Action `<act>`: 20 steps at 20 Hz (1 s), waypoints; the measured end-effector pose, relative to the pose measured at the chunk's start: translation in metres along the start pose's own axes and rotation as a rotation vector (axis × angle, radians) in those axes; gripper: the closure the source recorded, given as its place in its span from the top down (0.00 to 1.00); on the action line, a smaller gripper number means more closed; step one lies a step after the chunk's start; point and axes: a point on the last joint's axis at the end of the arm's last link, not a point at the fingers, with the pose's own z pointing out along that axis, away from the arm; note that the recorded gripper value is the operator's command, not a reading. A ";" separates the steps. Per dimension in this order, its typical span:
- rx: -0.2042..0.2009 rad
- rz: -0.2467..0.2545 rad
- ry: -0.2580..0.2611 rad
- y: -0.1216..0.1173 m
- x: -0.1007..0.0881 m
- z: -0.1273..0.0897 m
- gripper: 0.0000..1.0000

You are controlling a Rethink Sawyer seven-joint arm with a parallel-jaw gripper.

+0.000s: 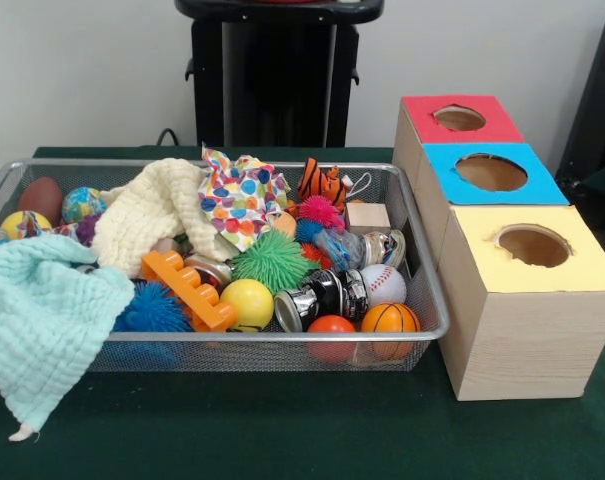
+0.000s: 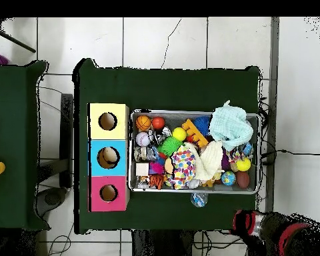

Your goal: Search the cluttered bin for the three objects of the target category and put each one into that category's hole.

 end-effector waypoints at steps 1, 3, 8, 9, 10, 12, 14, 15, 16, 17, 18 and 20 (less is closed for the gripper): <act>-0.001 0.003 0.001 -0.001 0.001 0.001 0.00; -0.001 0.014 -0.001 -0.005 0.004 0.006 0.00; -0.005 0.045 -0.003 -0.016 0.015 0.028 0.00; -0.006 0.061 -0.006 -0.022 0.019 0.040 0.00; -0.008 0.068 -0.006 -0.025 0.022 0.046 0.00; -0.013 0.083 -0.005 -0.030 0.027 0.060 0.00; -0.022 0.102 -0.002 -0.036 0.033 0.077 0.00; -0.027 0.108 0.000 -0.038 0.035 0.083 0.00; -0.031 0.113 0.002 -0.040 0.037 0.088 0.00; -0.046 0.126 0.009 -0.043 0.043 0.103 0.00; -0.052 0.129 0.013 -0.044 0.045 0.109 0.00; -0.063 0.133 0.018 -0.045 0.048 0.116 0.00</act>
